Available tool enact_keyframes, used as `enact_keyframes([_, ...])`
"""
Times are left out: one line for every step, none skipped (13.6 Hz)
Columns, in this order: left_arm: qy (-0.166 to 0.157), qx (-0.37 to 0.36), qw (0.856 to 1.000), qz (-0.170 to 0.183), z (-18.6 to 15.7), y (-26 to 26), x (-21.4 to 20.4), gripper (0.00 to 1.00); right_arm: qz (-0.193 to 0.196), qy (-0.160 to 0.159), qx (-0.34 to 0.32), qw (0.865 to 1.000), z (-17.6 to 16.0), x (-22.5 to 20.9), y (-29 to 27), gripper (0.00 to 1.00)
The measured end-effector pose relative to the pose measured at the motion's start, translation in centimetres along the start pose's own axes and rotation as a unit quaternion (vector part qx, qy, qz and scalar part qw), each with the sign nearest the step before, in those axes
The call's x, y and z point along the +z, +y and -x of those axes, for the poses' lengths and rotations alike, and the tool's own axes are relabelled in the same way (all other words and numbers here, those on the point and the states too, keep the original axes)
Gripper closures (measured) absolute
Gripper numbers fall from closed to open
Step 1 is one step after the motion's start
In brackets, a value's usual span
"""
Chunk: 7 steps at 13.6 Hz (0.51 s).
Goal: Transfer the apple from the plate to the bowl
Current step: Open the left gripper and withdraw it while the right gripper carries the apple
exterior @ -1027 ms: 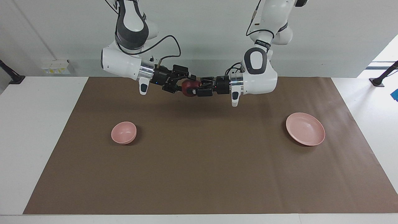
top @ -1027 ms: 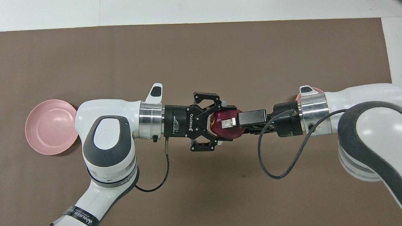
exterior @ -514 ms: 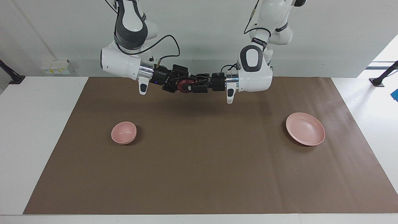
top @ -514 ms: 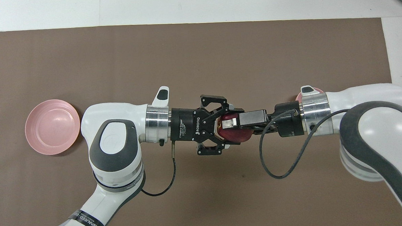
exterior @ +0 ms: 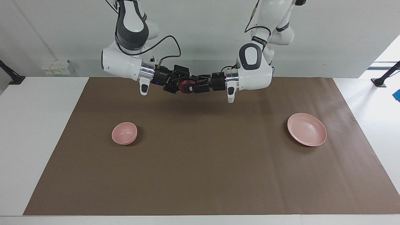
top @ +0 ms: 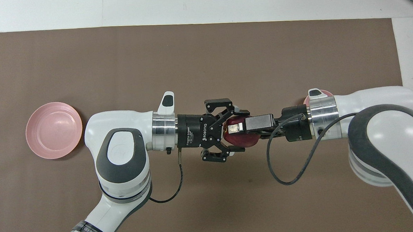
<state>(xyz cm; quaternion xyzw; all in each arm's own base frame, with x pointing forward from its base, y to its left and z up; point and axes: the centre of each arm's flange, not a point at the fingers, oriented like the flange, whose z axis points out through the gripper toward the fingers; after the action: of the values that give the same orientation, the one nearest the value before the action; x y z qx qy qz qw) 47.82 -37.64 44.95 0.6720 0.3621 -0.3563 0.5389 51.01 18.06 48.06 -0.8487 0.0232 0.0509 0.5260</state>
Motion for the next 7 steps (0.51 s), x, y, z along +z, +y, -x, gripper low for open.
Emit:
enact_keyframes([0.005,0.001,1.0,0.004,-0.3,0.2,-0.5,0.0,0.004,-0.005,-0.001,1.0,0.0,-0.3,0.2,0.1])
enact_keyframes([0.013,0.004,1.0,0.005,-0.8,0.5,-1.3,0.0,0.009,-0.01,0.0,1.0,0.0,-0.9,0.6,0.1])
enact_keyframes([0.026,0.011,1.0,0.002,-1.4,0.7,-2.3,0.0,0.014,-0.013,0.001,1.0,-0.1,-1.7,1.0,0.1])
enact_keyframes([0.04,0.018,0.999,-0.003,-2.0,1.1,-3.6,0.0,0.02,-0.014,0.002,1.0,-0.2,-2.7,1.6,0.1])
enact_keyframes([0.056,0.026,0.998,-0.007,-2.7,1.6,-5.1,0.0,0.028,-0.012,-0.001,1.0,-0.4,-3.9,2.2,0.1])
enact_keyframes([0.073,0.033,0.997,-0.013,-3.4,1.9,-6.6,0.0,0.041,-0.009,-0.007,0.999,-0.6,-5.2,2.9,0.1])
enact_keyframes([0.089,0.042,0.995,-0.022,-4.0,2.2,-7.9,0.0,0.059,-0.004,-0.012,0.998,-0.8,-6.5,3.8,0.1])
